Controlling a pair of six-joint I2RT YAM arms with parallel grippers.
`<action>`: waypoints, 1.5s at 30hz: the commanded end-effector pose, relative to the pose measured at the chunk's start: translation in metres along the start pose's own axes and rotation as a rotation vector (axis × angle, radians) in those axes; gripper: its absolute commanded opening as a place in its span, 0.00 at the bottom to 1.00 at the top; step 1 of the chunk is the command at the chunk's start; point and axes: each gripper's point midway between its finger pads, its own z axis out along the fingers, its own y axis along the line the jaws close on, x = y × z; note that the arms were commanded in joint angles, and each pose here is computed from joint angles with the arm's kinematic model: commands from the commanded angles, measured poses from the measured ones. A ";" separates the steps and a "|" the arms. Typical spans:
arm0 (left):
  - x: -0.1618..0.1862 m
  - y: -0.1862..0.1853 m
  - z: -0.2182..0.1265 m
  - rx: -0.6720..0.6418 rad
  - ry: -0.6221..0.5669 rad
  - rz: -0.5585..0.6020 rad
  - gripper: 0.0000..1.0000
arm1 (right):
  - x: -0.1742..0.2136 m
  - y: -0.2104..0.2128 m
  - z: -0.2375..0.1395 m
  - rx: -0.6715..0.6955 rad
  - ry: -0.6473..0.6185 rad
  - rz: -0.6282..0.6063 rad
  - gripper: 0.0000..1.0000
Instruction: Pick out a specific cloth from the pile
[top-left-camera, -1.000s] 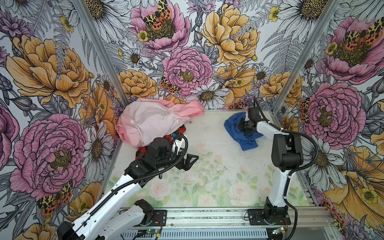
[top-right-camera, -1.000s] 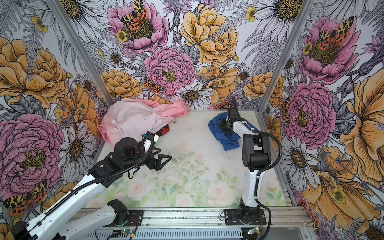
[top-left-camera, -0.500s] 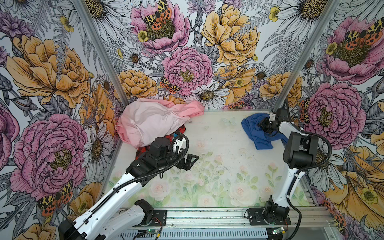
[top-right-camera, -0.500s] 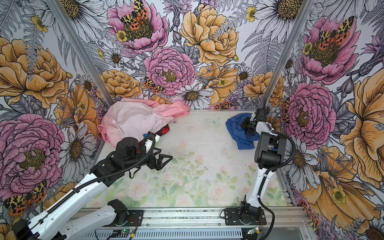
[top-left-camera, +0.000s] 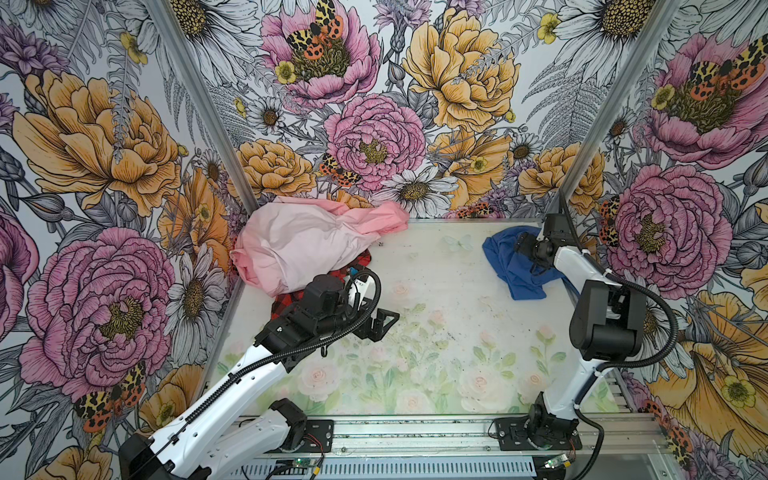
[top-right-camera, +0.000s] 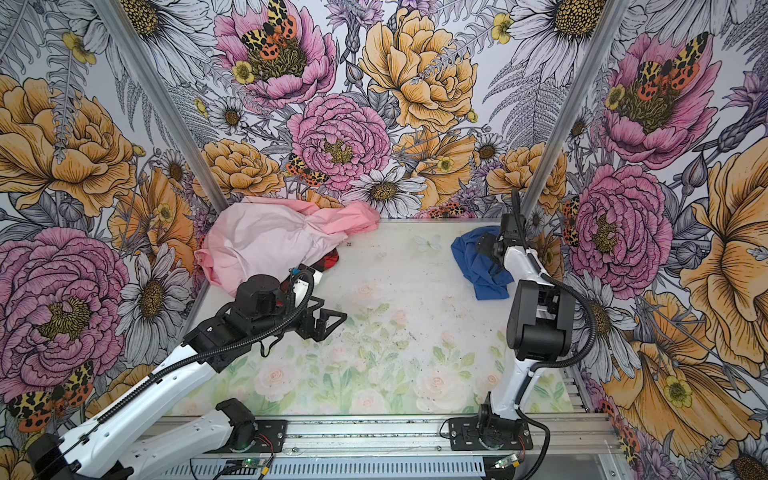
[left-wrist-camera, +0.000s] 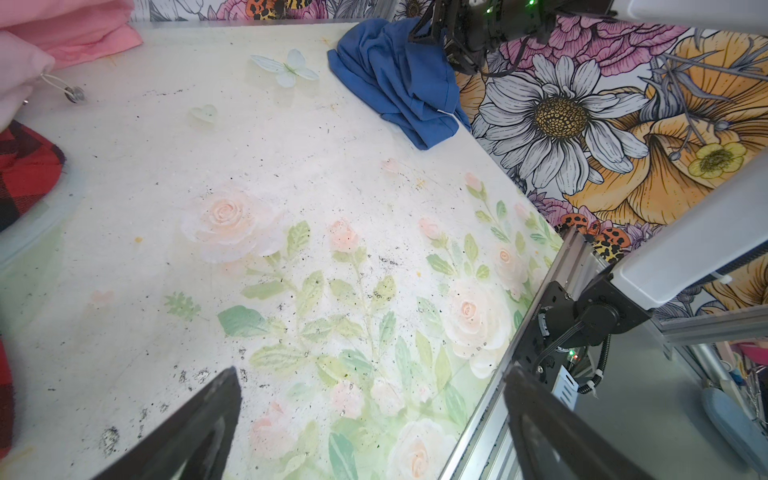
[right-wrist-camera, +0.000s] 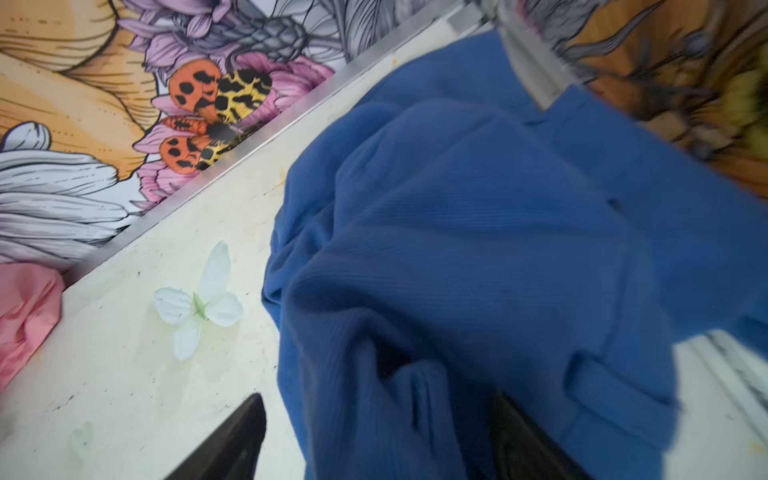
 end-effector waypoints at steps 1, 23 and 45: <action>-0.006 -0.001 0.004 0.000 -0.019 0.000 0.99 | -0.007 0.004 -0.019 0.184 -0.016 -0.240 0.90; -0.009 0.000 0.004 0.013 -0.021 0.003 0.99 | 0.106 -0.012 0.098 0.466 0.482 -0.578 0.96; -0.012 0.005 -0.006 -0.014 -0.045 0.006 0.99 | 0.084 0.131 0.091 -0.255 0.486 -0.406 0.00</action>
